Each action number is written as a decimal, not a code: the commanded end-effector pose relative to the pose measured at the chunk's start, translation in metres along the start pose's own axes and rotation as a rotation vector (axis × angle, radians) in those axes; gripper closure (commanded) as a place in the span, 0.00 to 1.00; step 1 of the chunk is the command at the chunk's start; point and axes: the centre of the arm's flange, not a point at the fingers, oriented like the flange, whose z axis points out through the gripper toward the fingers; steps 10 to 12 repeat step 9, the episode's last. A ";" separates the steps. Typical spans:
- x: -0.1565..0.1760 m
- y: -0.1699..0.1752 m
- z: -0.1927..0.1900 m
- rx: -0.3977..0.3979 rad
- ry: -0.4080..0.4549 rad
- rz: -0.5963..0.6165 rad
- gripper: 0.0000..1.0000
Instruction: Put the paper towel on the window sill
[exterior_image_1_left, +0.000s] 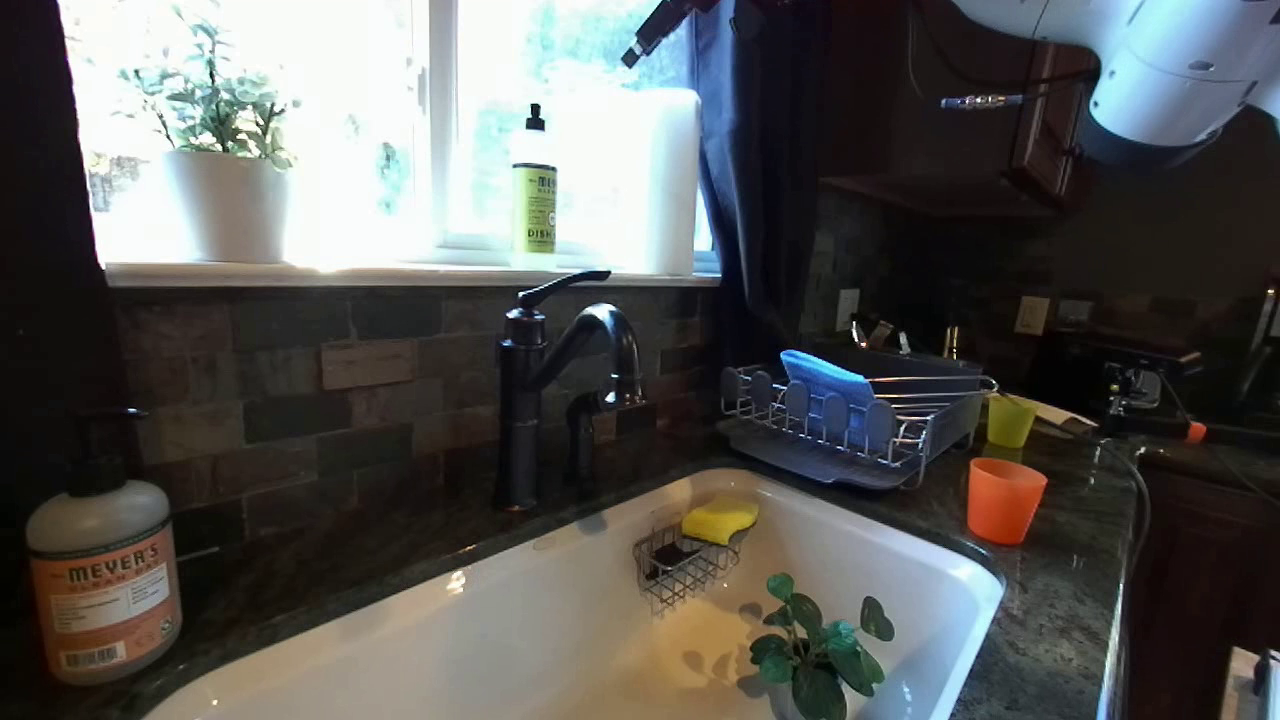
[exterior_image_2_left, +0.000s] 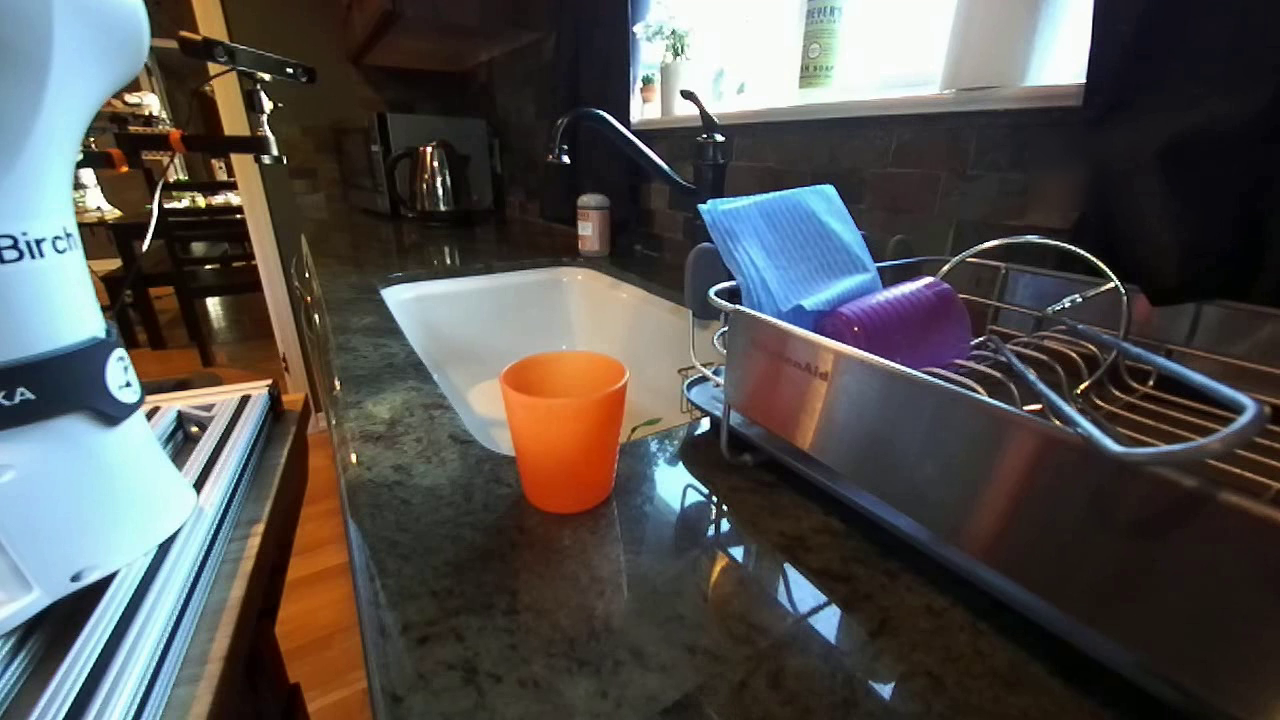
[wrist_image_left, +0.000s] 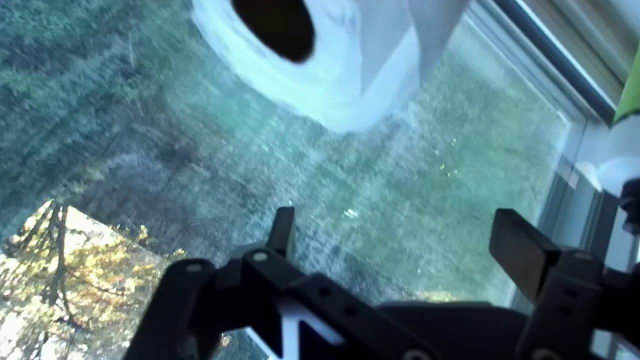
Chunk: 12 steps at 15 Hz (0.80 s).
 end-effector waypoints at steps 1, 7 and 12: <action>0.037 -0.005 -0.007 0.075 0.148 0.102 0.00; 0.011 -0.049 -0.026 0.329 0.205 0.237 0.00; 0.032 -0.036 -0.024 0.281 0.207 0.214 0.00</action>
